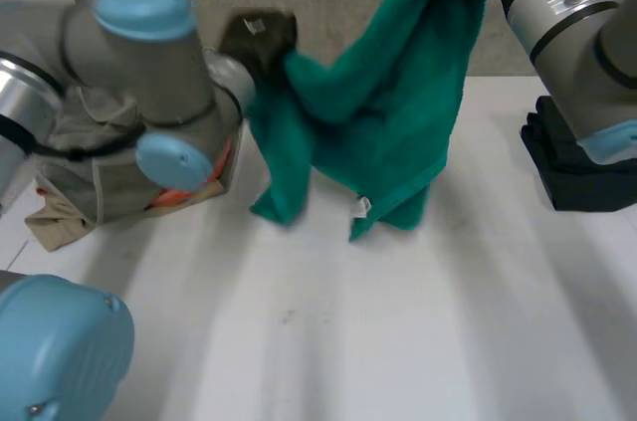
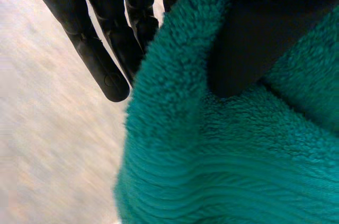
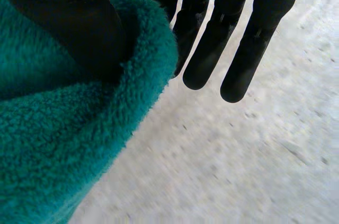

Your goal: Fold the laundry.

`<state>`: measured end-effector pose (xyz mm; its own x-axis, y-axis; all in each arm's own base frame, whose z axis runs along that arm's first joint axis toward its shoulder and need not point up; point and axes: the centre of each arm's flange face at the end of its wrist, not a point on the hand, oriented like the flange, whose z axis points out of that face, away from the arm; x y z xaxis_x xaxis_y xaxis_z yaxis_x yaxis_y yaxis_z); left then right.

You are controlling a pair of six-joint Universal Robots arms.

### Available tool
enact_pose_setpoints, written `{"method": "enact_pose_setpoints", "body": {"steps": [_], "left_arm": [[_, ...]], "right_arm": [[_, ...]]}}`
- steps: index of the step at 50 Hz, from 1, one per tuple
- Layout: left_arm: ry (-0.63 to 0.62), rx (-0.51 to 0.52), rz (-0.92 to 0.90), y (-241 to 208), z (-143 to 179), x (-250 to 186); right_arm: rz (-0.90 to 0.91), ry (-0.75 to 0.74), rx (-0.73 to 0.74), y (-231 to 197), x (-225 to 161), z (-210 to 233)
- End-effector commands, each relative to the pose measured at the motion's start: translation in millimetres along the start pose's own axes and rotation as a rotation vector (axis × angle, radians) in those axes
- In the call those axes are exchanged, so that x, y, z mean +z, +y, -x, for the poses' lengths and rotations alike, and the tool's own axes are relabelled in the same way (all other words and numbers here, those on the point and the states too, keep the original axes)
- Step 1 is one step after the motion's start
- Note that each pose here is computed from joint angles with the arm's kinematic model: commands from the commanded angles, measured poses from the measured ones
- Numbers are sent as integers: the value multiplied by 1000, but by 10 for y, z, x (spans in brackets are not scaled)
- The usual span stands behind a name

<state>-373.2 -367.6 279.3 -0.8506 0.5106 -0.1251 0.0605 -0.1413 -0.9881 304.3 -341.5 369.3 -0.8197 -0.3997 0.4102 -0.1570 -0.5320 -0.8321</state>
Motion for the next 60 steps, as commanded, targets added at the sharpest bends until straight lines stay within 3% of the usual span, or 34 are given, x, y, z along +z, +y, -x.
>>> {"method": "enact_pose_setpoints", "body": {"steps": [1, 5, 12, 20, 28, 38, 47, 56, 60], "left_arm": [[14, 4, -180, -649, 144, -54], [17, -12, -102, -503, 125, -88], [-61, -12, 251, 404, 157, -294], [-73, 113, 497, 1070, 197, -637], [-22, 241, 525, 860, 129, -847], [-79, 317, 483, 411, 505, -905], [-2, 308, 571, 605, 741, -985], [36, 263, 660, 1011, 879, -1042], [22, 276, 654, 1153, 954, -1010]], "right_arm": [[25, 60, -63, 109, 65, 108], [77, -15, -18, 262, -56, 369], [296, -183, 40, 814, -604, 875], [500, -344, -3, 1321, -1185, 1272], [515, -353, -20, 1325, -1131, 1247], [601, -320, 61, 987, -891, 754], [774, -376, -55, 1183, -942, 482], [949, -262, 197, 1497, -1233, 466], [949, -238, 232, 1639, -1348, 537]]}}
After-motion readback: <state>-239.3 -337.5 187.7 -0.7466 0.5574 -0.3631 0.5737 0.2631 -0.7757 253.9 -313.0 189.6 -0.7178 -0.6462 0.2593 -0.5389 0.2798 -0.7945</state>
